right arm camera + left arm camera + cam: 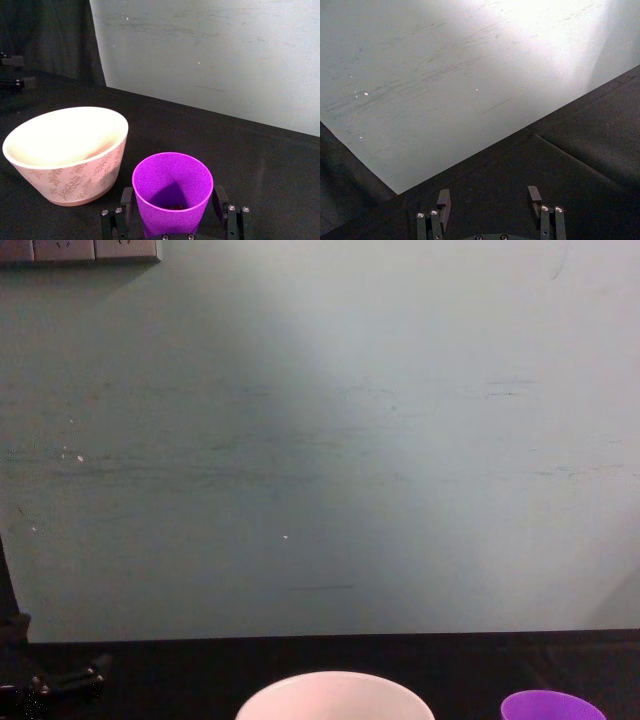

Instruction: Pick up the cup and pour the mung beans from the cup into the bowl.

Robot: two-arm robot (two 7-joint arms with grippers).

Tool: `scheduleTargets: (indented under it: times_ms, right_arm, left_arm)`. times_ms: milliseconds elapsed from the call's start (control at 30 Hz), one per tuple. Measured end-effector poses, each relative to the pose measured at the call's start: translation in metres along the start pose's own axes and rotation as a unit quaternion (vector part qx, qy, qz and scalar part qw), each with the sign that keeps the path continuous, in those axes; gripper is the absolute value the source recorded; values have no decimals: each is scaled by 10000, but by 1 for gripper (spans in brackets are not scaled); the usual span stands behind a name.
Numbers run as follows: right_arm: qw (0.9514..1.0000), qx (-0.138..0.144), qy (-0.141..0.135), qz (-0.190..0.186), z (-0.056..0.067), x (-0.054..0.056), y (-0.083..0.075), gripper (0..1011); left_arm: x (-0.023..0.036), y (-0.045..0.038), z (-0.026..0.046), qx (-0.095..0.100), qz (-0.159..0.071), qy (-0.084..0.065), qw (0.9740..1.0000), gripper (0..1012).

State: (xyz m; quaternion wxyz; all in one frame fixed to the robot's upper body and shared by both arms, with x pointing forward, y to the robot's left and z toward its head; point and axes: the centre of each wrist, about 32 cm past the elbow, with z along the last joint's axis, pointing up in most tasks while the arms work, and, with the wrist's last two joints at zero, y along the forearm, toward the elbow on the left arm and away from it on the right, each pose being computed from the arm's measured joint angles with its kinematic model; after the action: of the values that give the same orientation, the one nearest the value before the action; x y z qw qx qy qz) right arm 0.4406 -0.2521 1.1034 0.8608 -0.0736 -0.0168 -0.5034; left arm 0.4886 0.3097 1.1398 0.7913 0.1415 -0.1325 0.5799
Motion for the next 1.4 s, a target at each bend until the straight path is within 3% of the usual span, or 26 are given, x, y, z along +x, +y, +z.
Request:
scheduleTargets:
  times_ms: [933,1267,1400]
  right_arm:
    - [9999,35,105,20,-58,-35,105,994]
    - [9999,34,140,-3,-61,-34,104,755]
    - [9998,180,99,9,61,-30,94,718]
  left_arm:
    - [0,0,0,0,0,1,10000,1000]
    - [0,0,0,0,0,0,10000,1000]
    - [0,0,0,0,0,0,10000,1000]
